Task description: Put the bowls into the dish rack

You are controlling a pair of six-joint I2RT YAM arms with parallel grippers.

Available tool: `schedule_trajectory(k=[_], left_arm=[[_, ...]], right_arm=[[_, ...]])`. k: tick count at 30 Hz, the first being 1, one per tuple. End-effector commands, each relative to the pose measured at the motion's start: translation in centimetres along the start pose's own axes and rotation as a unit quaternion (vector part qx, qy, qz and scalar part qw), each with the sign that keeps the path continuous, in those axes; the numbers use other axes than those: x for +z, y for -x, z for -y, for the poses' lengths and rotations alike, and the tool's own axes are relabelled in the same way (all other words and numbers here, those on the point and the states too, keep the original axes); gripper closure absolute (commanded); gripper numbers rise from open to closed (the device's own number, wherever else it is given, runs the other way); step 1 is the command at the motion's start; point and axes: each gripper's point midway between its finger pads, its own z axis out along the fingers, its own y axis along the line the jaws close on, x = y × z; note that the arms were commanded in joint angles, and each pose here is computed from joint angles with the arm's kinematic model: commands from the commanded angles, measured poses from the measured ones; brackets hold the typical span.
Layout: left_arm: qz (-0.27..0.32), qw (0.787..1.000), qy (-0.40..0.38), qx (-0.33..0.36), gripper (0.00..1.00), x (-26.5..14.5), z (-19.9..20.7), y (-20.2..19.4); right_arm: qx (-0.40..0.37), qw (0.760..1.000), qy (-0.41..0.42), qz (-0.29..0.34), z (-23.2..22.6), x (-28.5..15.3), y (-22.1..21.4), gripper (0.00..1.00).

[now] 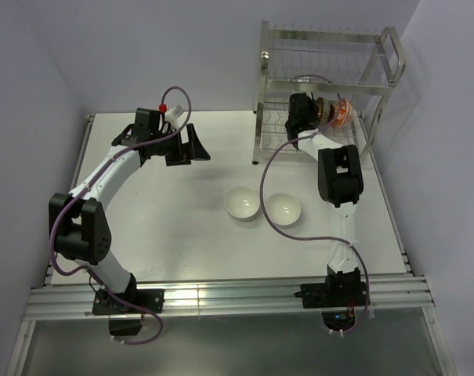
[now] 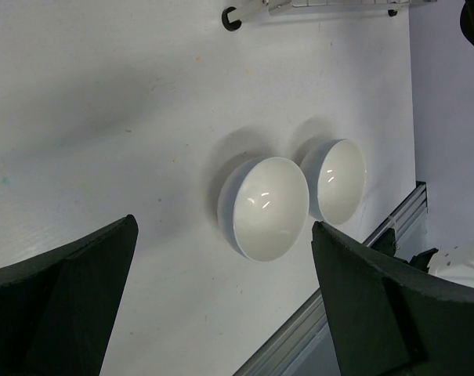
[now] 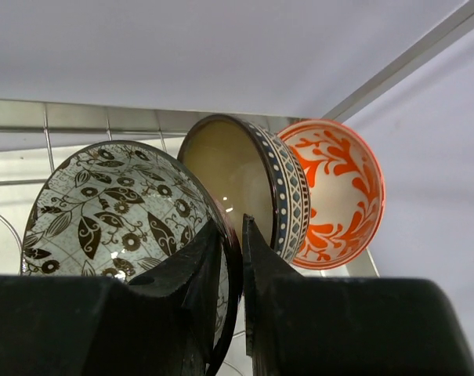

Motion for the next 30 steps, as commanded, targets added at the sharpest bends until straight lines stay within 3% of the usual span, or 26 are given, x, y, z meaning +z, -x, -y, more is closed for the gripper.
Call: schedule_trajectory(k=[1, 30], left_arm=[[0.014, 1.0, -0.012, 0.014, 0.01, -0.2, 0.2, 0.6], [0.022, 1.0, -0.014, 0.003, 0.0, -1.1, -1.4, 0.0]], right_arm=[[0.007, 0.998, -0.045, 0.039, 0.7, -0.1, 3.7, 1.0], [-0.087, 0.986, -0.108, 0.091, 0.6, -0.1, 6.3, 1.0]])
